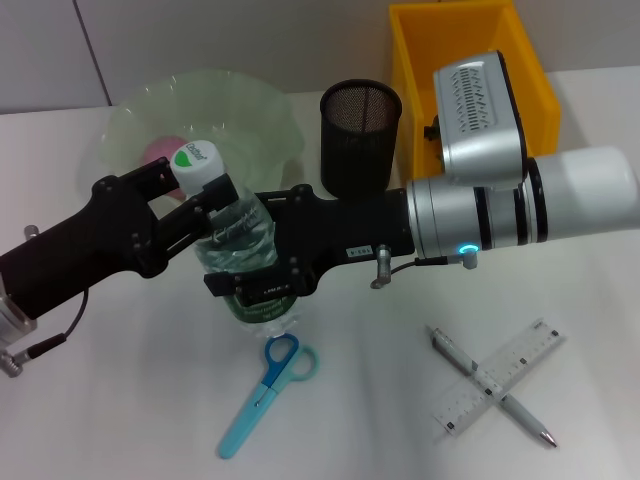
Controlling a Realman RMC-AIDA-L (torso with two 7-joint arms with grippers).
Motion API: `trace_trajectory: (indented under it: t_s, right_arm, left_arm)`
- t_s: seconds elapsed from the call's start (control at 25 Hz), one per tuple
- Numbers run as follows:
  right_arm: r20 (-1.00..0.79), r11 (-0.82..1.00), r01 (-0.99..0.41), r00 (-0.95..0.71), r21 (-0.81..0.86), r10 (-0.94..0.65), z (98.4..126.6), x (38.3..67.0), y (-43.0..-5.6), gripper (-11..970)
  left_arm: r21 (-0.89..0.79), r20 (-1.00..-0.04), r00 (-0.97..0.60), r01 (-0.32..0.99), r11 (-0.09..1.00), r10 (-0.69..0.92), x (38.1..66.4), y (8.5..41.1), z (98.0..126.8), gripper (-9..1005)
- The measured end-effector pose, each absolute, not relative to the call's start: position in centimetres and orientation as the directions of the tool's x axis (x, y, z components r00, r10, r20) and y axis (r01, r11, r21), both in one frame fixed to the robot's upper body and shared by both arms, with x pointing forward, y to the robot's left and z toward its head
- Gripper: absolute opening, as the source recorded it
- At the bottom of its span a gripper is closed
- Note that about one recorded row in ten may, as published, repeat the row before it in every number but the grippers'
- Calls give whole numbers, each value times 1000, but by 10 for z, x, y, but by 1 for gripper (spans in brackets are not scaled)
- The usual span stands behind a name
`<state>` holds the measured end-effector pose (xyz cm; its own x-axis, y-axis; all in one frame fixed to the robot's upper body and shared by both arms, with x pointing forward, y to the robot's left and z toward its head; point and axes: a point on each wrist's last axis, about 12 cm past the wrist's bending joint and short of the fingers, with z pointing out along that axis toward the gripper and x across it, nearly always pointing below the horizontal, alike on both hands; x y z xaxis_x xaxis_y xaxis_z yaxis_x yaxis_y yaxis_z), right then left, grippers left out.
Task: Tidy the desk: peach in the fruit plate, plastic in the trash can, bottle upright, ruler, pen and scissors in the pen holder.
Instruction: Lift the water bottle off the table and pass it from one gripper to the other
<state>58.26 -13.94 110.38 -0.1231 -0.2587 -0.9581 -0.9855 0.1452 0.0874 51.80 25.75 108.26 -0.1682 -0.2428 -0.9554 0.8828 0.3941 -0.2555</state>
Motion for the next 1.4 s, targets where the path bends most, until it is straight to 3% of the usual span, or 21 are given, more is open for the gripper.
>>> trace_trajectory:
  t_s: [1.4]
  right_arm:
    - [-958, 165, -983, -118, 76, -262, 1104, 585, -142, 825]
  left_arm:
    - [-261, -954, -173, 884, 389, -246, 517, 259, 1083, 443]
